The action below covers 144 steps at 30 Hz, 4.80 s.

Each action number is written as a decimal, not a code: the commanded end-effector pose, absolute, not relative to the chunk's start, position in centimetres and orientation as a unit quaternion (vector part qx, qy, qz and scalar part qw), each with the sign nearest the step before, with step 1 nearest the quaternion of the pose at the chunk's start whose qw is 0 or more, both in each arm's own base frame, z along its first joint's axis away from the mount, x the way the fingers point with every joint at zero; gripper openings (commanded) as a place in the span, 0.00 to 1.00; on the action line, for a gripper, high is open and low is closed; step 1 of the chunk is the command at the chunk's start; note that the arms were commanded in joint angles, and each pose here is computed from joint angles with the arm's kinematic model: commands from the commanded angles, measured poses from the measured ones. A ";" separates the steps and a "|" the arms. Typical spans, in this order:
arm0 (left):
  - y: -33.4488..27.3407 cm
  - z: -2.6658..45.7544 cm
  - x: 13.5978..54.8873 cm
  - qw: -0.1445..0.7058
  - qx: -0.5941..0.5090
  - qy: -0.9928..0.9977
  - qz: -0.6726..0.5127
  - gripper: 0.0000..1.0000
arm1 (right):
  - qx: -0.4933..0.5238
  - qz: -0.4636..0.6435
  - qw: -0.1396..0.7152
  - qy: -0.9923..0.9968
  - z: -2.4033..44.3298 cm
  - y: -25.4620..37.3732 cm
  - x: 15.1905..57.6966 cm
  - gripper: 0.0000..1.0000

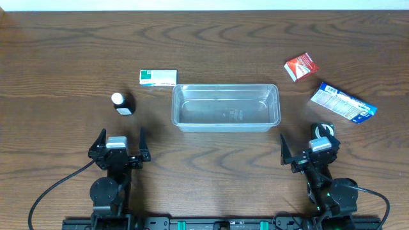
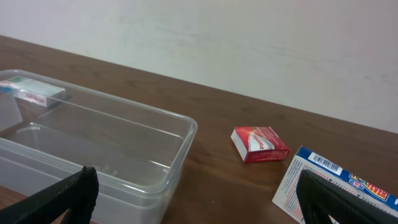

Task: Pack container

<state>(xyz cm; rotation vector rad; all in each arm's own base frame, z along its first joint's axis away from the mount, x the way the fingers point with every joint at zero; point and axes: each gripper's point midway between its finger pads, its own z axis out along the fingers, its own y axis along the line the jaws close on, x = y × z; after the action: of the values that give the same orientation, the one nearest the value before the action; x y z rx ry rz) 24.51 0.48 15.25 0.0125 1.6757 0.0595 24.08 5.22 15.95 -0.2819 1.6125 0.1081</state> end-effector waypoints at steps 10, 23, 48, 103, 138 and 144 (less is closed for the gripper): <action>1.0 13.5 24.4 0.646 0.002 0.762 0.045 0.98 | -0.184 0.082 0.764 0.613 22.5 7.5 22.8 0.99; 1.0 13.5 24.4 0.646 0.002 0.762 0.045 0.98 | -0.259 0.102 0.722 0.634 37.0 10.1 25.8 0.99; 1.0 13.5 24.4 0.646 0.002 0.762 0.045 0.98 | -0.144 -0.018 0.465 0.873 30.9 1.6 34.9 0.99; 1.0 13.5 24.4 0.646 0.002 0.762 0.045 0.98 | 0.684 -0.027 0.240 0.689 13.3 -11.7 35.0 0.95; 1.0 13.5 24.4 0.646 0.002 0.762 0.045 0.98 | 0.563 -0.081 0.191 0.800 7.7 -12.6 36.7 0.01; 1.0 13.5 24.4 0.646 0.002 0.762 0.045 0.98 | 0.397 -0.006 0.266 0.878 13.1 -10.3 40.2 0.01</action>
<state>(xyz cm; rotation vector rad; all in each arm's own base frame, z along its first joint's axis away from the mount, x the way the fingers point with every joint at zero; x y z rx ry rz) 24.48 0.62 15.27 0.0069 1.6792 0.0665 38.88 -11.00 8.57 1.4009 2.3220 -0.0974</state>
